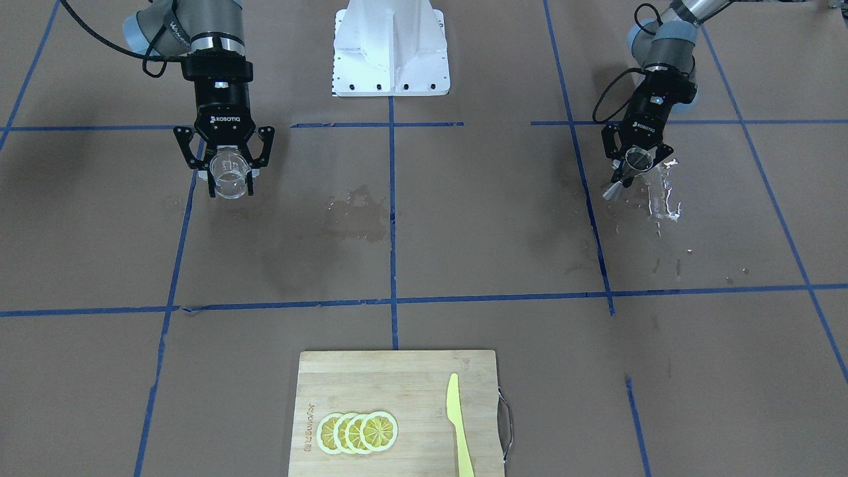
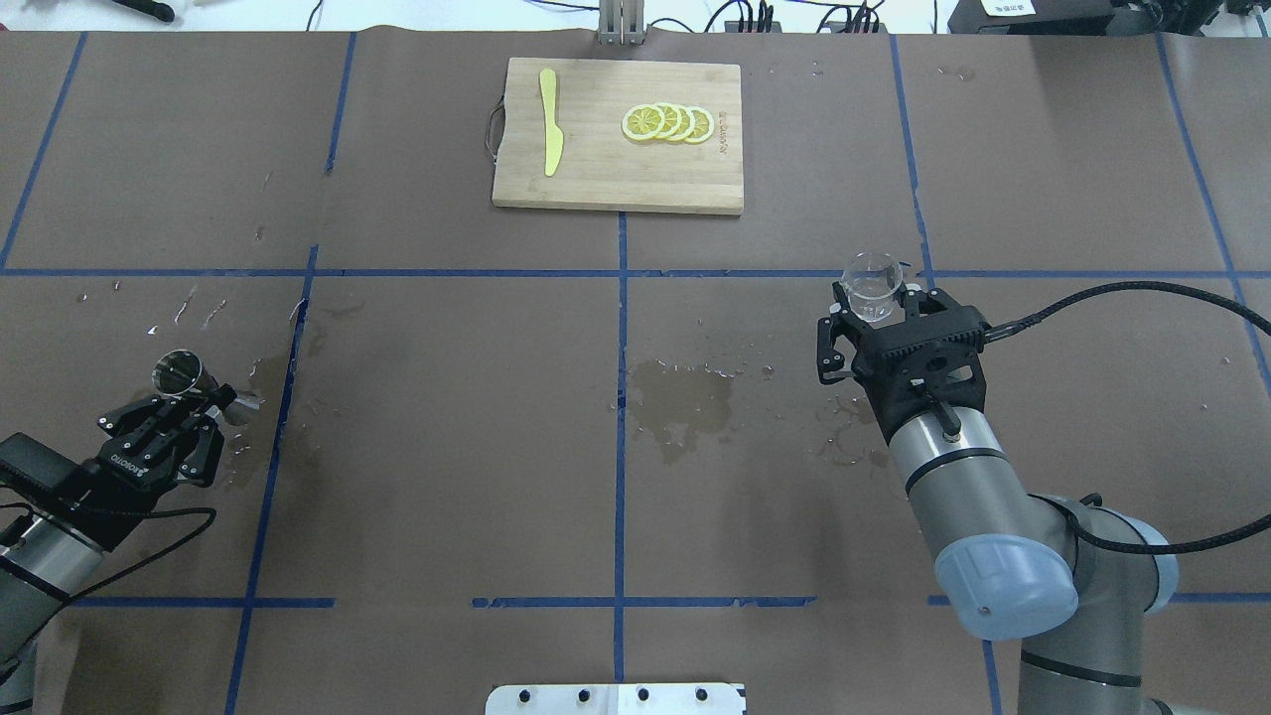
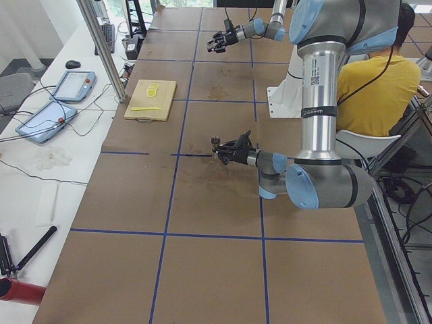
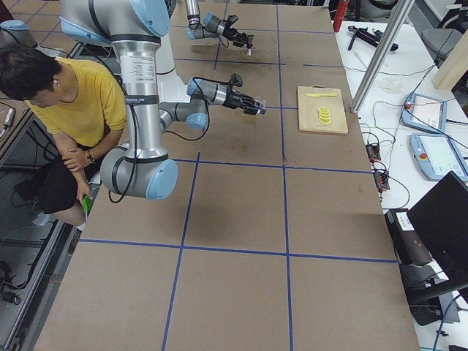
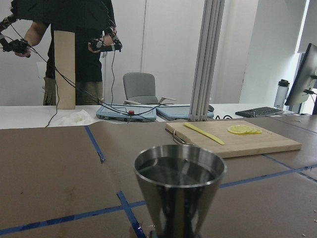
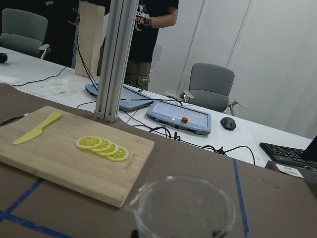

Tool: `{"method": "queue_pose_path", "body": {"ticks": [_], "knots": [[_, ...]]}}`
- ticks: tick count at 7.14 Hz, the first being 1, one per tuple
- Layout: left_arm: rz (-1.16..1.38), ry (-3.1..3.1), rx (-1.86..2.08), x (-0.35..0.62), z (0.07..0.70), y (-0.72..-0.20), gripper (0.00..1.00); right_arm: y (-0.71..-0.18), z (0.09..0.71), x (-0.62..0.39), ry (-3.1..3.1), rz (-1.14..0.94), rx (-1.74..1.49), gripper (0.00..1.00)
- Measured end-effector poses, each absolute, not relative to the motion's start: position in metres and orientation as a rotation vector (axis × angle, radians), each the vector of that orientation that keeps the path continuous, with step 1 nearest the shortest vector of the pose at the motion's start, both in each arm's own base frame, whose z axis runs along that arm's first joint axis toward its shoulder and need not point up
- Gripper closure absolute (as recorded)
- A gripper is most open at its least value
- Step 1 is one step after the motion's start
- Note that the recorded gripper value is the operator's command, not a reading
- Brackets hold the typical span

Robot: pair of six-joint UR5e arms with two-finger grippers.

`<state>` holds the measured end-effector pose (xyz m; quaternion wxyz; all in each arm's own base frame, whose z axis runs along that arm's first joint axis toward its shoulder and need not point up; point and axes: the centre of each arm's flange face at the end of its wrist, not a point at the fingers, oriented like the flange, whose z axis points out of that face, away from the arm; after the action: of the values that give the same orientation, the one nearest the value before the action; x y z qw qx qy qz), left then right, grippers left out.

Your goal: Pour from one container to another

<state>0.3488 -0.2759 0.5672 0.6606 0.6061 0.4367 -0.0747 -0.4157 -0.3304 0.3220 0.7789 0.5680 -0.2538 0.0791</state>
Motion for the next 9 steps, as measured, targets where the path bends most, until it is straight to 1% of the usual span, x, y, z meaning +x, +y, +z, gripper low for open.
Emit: {"method": "queue_pose_path", "body": {"ticks": [4, 9], "knots": [[-0.231, 1.077, 1.282, 0.355, 0.58, -0.275, 1.0, -0.33, 0.323, -0.416, -0.547, 0.17, 1.228, 1.0], [-0.217, 1.052, 1.278, 0.362, 0.589, -0.276, 1.0, -0.33, 0.323, -0.416, -0.547, 0.17, 1.228, 1.0]]}}
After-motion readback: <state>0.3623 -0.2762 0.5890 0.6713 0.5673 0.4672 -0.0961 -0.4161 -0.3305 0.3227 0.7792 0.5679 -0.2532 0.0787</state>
